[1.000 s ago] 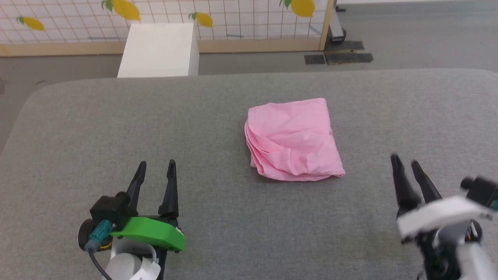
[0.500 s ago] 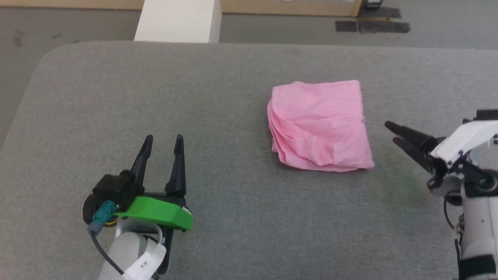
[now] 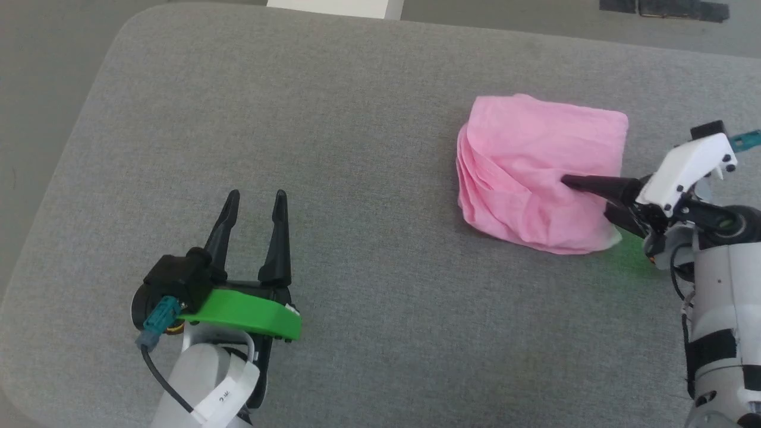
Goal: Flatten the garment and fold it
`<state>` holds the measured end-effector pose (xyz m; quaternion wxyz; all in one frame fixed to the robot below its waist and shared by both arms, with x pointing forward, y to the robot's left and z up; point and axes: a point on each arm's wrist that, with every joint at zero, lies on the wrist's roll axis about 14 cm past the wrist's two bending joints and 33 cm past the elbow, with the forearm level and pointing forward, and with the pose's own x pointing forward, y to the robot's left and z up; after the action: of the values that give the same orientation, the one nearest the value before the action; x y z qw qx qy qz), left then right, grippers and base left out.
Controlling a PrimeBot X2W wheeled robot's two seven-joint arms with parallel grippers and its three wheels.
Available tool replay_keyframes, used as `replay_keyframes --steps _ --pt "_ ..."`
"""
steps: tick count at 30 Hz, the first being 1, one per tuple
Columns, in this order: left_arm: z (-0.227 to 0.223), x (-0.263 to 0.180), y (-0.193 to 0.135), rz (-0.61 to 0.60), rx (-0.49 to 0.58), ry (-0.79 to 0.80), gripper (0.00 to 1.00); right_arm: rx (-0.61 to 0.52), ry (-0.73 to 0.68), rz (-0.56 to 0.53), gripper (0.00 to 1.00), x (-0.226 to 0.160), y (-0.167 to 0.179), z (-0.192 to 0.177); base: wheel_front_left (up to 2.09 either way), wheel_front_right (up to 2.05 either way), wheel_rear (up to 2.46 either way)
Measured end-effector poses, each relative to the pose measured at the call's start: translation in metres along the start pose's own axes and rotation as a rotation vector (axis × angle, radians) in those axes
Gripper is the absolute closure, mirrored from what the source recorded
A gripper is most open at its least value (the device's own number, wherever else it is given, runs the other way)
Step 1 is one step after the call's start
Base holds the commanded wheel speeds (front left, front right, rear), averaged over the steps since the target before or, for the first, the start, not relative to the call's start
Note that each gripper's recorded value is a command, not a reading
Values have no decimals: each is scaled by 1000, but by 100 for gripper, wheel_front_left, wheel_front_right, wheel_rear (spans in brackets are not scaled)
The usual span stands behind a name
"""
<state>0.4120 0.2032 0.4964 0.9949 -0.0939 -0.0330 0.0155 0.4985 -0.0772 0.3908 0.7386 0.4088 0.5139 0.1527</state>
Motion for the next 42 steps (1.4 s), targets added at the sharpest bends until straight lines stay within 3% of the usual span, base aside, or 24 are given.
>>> replay_keyframes --steps 1,3,12,18,25,42 --pt "0 0 1 3 1 1 0 -4 8 4 58 2 2 -1 0 0 0" --pt "-1 0 2 5 2 4 0 -21 19 5 100 6 7 -3 0 0 0" --pt "-3 7 -9 -24 -6 1 0 -154 -23 -19 100 -13 20 9 0 0 0" --pt "-8 19 -24 -69 1 3 0 -336 5 -103 100 -32 24 5 0 0 0" --pt "-20 38 -59 -175 0 12 0 -592 -12 -352 100 -82 -7 14 0 0 0" --pt "-60 83 -177 -533 -10 25 0 -679 -287 -976 100 -251 -133 76 0 0 0"
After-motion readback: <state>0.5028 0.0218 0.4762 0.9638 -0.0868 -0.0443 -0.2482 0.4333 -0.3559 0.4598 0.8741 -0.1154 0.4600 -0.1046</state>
